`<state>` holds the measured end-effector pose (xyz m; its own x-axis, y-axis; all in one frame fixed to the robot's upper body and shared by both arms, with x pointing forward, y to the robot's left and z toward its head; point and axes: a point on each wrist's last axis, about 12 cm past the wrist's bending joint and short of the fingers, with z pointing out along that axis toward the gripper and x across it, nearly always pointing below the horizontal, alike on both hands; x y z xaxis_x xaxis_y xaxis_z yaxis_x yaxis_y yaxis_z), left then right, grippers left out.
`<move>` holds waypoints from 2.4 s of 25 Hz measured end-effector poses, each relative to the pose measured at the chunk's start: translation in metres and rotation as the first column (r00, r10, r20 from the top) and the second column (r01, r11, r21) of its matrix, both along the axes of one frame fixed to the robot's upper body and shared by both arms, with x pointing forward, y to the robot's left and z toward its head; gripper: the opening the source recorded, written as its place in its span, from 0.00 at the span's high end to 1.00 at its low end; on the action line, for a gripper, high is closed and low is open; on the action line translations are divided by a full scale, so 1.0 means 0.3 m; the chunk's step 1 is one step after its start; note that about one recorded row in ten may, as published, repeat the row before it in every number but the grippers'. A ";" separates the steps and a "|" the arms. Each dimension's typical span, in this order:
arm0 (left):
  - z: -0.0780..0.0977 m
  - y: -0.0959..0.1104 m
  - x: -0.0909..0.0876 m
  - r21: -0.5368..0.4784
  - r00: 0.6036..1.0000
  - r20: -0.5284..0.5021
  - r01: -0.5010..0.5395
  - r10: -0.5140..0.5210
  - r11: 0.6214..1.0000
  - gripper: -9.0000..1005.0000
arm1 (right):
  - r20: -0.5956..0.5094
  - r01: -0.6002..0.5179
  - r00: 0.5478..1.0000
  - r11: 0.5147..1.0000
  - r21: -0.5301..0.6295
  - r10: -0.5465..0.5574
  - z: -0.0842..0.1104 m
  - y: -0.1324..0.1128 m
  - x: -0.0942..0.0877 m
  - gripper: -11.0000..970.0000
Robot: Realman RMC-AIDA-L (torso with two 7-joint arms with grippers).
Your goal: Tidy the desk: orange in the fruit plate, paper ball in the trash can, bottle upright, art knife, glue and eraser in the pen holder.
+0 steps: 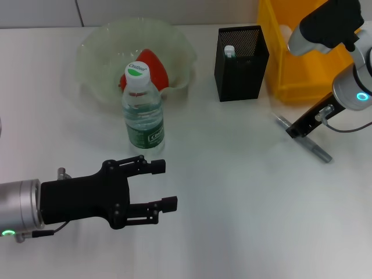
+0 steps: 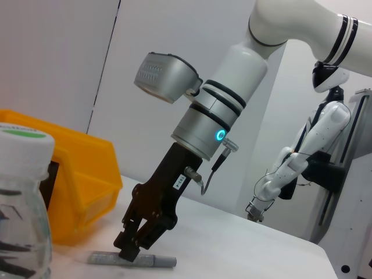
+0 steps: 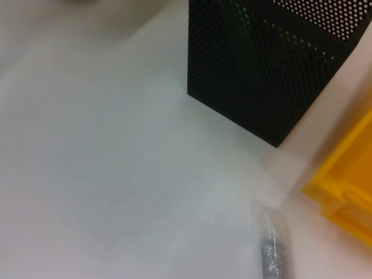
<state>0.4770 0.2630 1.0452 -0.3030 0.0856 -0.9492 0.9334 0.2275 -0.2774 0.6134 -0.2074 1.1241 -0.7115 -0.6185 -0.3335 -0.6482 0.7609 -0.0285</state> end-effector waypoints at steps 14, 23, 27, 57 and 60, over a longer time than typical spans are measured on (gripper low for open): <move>-0.003 0.001 -0.005 -0.001 1.000 -0.004 -0.004 0.004 1.000 0.20 | -0.018 0.006 1.000 1.000 -0.006 -0.006 -0.028 0.001 0.002 0.81; -0.006 0.001 -0.012 -0.007 1.000 -0.008 -0.003 0.003 1.000 0.20 | 0.004 0.008 1.000 1.000 0.011 -0.008 -0.006 -0.011 -0.011 0.85; -0.006 0.001 -0.015 -0.010 1.000 -0.011 -0.003 0.003 1.000 0.20 | 0.053 -0.023 0.998 0.992 0.127 0.016 0.066 -0.017 -0.043 0.85; 0.000 -0.015 -0.019 -0.028 1.000 0.009 0.014 -0.014 1.000 0.20 | 0.687 -0.296 0.540 0.655 0.695 -0.486 -0.175 -0.047 -0.073 0.86; 0.000 -0.021 -0.017 -0.029 1.000 0.010 0.016 -0.015 0.999 0.20 | 0.705 -0.302 0.534 0.673 0.675 -0.466 -0.177 -0.038 -0.070 0.86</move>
<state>0.4720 0.2567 1.0452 -0.2928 0.0624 -0.9541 0.9394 0.2049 -0.2749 0.5925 -0.2188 1.0711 0.0702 0.1065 -0.9918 -0.5539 0.8311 0.0500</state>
